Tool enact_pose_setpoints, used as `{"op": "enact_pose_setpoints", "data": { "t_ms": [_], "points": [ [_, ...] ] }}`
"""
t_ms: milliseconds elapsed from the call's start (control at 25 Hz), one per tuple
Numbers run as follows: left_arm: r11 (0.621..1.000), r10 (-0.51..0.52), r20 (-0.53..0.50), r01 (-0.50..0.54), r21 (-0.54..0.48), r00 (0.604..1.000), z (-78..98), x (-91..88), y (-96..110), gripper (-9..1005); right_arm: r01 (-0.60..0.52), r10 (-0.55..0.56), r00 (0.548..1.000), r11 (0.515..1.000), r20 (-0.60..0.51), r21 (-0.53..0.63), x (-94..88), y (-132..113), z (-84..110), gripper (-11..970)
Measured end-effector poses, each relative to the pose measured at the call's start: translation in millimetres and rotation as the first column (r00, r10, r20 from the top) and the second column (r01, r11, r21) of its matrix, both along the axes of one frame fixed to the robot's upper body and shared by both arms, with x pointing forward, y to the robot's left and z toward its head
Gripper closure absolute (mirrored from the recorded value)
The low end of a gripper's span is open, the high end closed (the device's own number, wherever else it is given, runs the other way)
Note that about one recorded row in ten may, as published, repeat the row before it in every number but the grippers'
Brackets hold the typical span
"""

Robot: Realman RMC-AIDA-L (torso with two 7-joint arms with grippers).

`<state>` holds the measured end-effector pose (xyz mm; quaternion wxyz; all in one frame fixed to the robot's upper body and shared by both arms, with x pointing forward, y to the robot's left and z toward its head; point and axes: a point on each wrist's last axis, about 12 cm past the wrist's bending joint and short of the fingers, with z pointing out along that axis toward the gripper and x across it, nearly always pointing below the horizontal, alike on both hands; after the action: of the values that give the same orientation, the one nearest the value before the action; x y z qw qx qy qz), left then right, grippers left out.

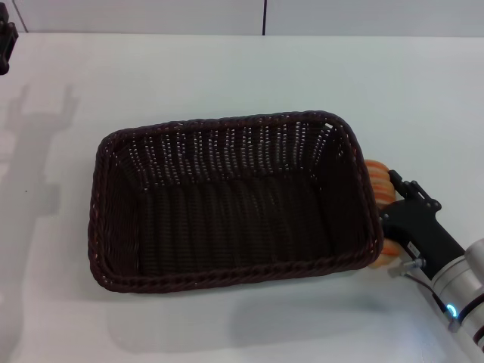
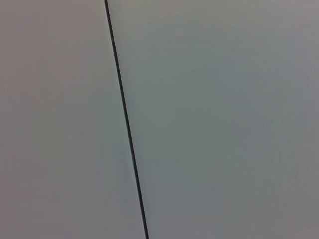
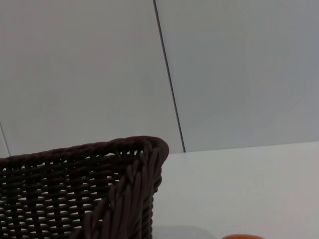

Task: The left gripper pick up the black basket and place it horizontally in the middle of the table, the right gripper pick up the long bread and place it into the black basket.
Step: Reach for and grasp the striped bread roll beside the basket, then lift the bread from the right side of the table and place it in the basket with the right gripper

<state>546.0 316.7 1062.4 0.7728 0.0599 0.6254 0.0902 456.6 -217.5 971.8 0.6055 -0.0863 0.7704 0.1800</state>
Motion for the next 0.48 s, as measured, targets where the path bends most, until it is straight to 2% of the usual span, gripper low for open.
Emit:
{"op": "enact_pose_setpoints", "data": {
  "t_ms": [280,480],
  "points": [
    [1.0,-0.002,0.001,0.002,0.002,1.0,0.7,1.0,-0.1,205,0.034,-0.035,0.998,0.999,0.043,0.024,-3.2,-4.8,4.3,291],
    [1.0,-0.002,0.001,0.002,0.003,1.0,0.7,1.3,-0.1,205,0.083,-0.093,0.987,0.994,0.134,0.078,-12.4,-12.8,13.9,341]
  ]
}}
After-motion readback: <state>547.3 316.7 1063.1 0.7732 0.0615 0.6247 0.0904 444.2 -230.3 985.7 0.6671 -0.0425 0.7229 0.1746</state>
